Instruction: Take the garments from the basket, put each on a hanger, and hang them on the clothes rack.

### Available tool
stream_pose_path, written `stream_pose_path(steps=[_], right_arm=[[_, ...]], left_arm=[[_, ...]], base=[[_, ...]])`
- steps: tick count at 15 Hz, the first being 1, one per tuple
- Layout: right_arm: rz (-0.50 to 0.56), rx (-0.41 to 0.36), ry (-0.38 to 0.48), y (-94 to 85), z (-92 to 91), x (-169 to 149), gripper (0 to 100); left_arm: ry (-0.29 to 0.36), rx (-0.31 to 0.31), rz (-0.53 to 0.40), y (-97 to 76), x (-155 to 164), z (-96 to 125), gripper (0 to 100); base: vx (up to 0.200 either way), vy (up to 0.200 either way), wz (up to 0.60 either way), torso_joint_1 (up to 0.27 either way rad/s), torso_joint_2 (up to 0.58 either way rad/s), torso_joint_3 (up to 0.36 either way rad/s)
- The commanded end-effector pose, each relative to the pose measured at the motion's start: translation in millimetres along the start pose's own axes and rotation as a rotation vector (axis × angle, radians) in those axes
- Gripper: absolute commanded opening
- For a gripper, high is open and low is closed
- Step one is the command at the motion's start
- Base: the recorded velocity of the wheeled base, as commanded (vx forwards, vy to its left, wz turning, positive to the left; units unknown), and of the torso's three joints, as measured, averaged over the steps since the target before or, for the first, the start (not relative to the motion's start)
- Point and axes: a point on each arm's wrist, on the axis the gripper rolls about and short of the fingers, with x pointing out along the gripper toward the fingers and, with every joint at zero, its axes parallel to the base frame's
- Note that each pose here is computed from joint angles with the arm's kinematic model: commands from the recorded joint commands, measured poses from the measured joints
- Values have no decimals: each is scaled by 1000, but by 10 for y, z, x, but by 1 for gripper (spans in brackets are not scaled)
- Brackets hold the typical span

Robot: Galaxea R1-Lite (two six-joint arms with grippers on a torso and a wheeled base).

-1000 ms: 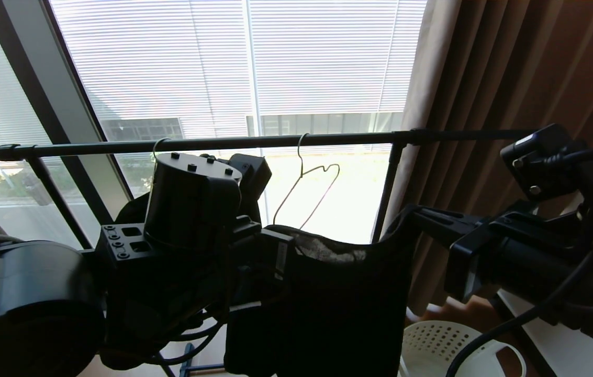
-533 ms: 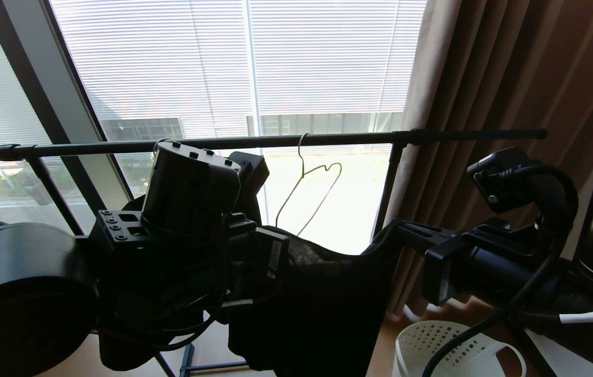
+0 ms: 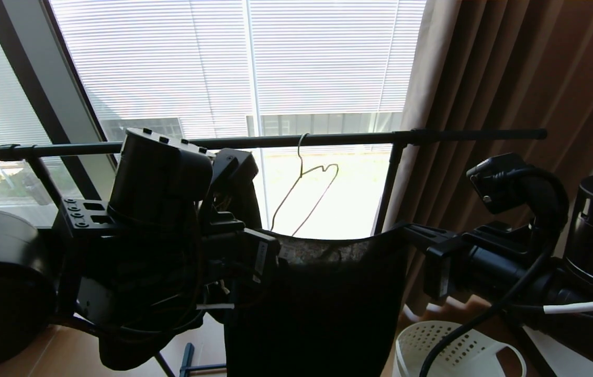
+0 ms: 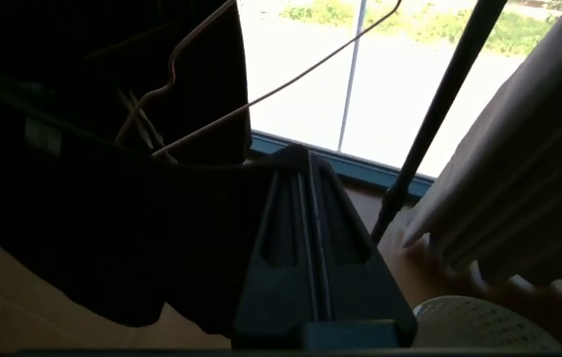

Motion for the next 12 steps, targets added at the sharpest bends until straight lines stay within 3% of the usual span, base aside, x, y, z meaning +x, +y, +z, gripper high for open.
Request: stream_pose_path(steps=[1, 2, 3, 7, 12], right_arm=[[1, -21, 41, -4, -128, -8, 0], [20, -36, 61, 32, -191, -28, 0], [37, -46, 75, 56, -236, -46, 100], [101, -108, 136, 172, -406, -52, 100], [190, -190, 217, 322, -636, -33, 100]], left_arm=[[-33, -3, -7, -9, -54, 75, 0], [-48, -3, -11, -17, -66, 117, 0], [-54, -1, -14, -30, -67, 145, 0], [-82, 8, -47, -132, -116, 242, 0], [-94, 4, -46, -133, -129, 270, 0]], base=[[0, 0, 0, 0, 0, 0], [0, 0, 0, 0, 0, 0], [0, 0, 0, 0, 0, 0], [0, 0, 0, 0, 0, 0], [0, 0, 0, 0, 0, 0]])
